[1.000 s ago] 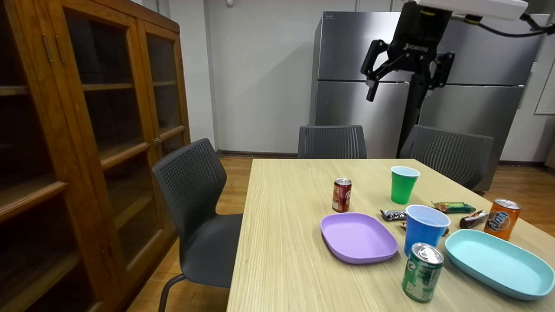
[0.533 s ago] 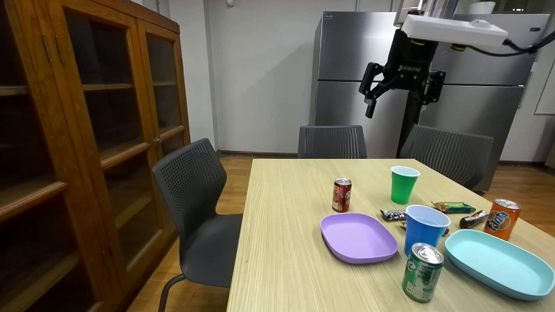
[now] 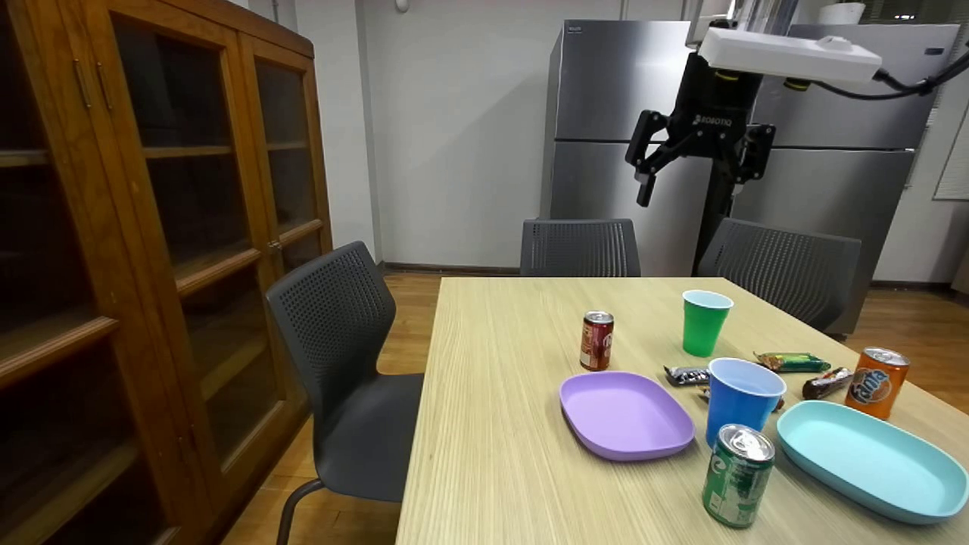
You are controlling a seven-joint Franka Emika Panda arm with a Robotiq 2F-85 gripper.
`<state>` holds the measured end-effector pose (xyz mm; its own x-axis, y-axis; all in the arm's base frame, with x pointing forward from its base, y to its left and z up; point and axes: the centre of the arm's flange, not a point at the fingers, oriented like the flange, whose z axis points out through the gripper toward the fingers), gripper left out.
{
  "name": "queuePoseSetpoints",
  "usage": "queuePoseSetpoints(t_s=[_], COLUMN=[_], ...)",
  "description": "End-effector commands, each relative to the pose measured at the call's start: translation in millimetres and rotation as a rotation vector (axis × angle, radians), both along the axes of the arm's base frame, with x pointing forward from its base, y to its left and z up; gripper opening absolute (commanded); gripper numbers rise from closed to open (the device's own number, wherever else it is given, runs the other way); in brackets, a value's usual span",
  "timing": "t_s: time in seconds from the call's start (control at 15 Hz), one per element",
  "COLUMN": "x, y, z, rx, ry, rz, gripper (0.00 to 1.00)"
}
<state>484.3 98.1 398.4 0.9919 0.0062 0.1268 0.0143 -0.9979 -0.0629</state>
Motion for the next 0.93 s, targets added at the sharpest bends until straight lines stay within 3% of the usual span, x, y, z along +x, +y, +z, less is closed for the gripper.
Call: queuePoseSetpoints(t_s=[0.0,0.87], x=[8,56], y=[1,14], z=[-9,-74], rx=[-0.021,-0.061], ry=[-0.024,-0.048], rz=[-0.032,-0.098], gripper=[1.00,1.00])
